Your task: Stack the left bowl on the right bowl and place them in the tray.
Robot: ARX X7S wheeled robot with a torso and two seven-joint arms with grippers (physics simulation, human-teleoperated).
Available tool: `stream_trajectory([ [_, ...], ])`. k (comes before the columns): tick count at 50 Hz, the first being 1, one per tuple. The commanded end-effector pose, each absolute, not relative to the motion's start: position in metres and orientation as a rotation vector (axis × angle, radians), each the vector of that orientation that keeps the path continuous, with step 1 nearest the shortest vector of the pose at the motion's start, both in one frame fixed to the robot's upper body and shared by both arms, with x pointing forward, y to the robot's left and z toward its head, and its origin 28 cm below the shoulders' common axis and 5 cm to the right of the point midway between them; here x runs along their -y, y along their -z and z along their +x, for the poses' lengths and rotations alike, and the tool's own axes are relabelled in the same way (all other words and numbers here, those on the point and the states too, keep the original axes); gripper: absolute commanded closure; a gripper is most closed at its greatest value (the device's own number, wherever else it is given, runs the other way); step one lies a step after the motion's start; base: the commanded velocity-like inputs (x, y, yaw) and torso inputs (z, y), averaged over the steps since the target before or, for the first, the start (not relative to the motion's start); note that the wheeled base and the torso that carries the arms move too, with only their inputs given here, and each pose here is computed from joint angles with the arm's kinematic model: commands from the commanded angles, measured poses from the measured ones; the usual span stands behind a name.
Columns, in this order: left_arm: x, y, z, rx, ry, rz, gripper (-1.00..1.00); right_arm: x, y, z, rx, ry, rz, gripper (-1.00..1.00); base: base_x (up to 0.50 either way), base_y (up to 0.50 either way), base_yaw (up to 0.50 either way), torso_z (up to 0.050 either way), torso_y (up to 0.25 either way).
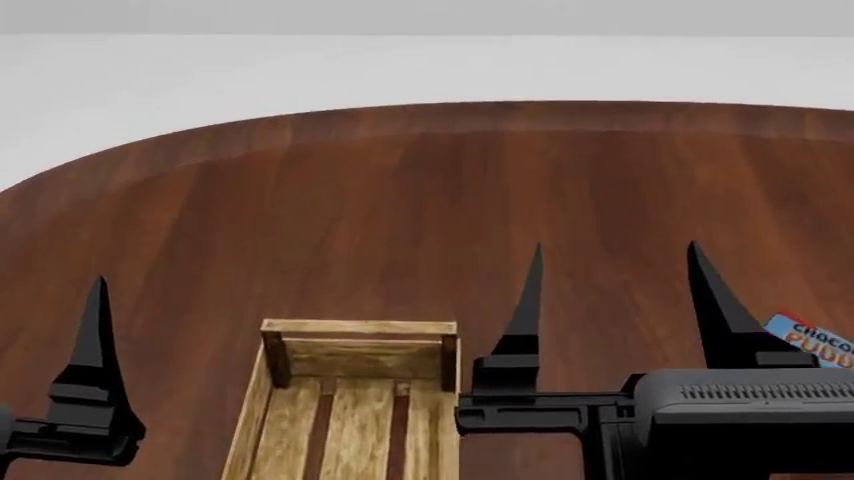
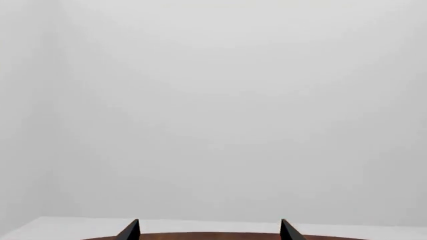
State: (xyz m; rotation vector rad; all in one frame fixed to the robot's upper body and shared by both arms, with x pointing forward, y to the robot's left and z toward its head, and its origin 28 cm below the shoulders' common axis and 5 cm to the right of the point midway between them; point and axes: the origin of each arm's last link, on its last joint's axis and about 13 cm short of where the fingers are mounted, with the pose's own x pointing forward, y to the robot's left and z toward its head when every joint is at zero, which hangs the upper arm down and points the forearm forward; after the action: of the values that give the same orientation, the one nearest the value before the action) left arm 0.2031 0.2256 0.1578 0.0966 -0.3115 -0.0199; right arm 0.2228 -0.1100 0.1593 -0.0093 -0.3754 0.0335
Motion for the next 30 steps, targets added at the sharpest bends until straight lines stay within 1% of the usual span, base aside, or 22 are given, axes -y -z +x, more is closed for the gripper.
stream_trajectory([
  [1, -0.2266, -0.1566, 0.2028, 0.312, 0.011, 0.099, -1.0, 0.1097, -0.1594, 0.2229, 0.368, -0.034, -0.01, -1.0, 0.5, 0.0, 0.0, 0.0, 0.0],
  [5, -0.2266, -0.1559, 0.2027, 0.307, 0.01, 0.103, -1.0, 0.1096, -0.1592, 0.2233, 0.364, -0.035, -0.011, -1.0, 0.5, 0.0, 0.0, 0.0, 0.0],
  [12, -0.2265, -0.155, 0.2009, 0.299, 0.01, 0.118, -1.0, 0.1099, -0.1596, 0.2233, 0.358, -0.027, -0.004, -1.0, -0.01, 0.0, 0.0, 0.0, 0.002],
  [30, -0.2251, -0.1539, 0.2024, 0.3, 0.016, 0.153, -1.0, 0.1112, -0.1596, 0.2232, 0.351, -0.02, 0.002, -1.0, 0.0, 0.0, 0.0, 0.0, -0.247],
])
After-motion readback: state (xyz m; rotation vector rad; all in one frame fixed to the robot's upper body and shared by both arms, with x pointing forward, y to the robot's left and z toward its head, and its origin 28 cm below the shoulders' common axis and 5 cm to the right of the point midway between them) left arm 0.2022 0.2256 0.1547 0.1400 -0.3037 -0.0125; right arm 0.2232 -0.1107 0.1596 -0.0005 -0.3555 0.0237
